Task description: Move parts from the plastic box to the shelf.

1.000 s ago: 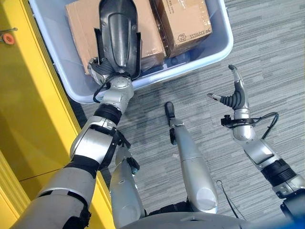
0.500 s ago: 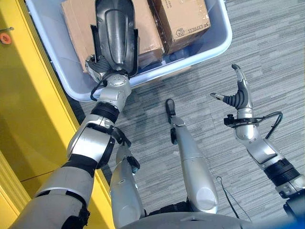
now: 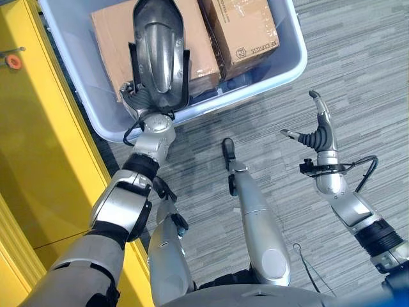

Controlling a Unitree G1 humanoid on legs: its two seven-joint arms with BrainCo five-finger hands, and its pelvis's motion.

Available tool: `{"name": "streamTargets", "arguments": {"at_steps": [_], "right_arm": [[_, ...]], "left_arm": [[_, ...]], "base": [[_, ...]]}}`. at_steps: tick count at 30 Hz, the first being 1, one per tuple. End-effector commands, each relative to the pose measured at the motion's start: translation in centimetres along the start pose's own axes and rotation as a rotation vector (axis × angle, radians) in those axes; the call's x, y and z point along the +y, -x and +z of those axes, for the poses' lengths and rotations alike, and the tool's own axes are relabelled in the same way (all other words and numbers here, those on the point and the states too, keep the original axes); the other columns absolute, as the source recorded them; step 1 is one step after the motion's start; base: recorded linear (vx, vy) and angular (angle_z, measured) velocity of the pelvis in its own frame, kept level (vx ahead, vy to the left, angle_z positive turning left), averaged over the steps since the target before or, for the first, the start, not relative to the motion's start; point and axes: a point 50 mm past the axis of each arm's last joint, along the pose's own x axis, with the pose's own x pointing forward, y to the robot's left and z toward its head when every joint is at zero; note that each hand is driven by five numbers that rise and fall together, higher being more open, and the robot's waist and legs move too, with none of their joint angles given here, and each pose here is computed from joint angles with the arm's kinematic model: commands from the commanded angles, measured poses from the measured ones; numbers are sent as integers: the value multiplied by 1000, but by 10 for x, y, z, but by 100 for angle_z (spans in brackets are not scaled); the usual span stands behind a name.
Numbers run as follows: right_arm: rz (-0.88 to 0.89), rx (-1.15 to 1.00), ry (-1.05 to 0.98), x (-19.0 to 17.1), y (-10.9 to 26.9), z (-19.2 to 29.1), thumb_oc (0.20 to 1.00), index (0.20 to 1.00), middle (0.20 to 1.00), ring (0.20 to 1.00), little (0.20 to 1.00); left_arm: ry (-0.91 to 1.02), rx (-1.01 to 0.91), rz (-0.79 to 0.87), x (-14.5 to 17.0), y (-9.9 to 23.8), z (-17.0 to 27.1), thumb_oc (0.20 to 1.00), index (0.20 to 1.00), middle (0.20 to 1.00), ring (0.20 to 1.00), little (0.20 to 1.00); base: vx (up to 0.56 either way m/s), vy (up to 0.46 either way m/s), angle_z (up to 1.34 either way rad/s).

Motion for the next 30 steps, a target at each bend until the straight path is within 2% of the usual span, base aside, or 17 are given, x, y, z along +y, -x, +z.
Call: {"name": "streamTargets", "arguments": {"at_steps": [1, 12, 22, 30], "right_arm": [[-62, -113, -13, -17, -1, 13, 1000, 1000, 1000, 1000, 1000], [-15, -121, 16, -20, 10, 8, 1000, 1000, 1000, 1000, 1000], [73, -137, 32, -11, 20, 5, 1000, 1000, 1000, 1000, 1000], [110, -136, 36, -7, 26, 2, 1000, 1000, 1000, 1000, 1000]], "left_arm": [[128, -177, -247, -31, 23, 29, 200, 200, 200, 200, 200], [287, -335, -196, -3, 21, 67, 200, 200, 200, 200, 200], [306, -353, -118, 14, 22, 67, 200, 200, 200, 200, 200], [384, -285, -122, 23, 25, 54, 200, 200, 200, 200, 200]], "base": [[3, 62, -3], [16, 79, -1], [49, 53, 0], [34, 29, 5]]}}
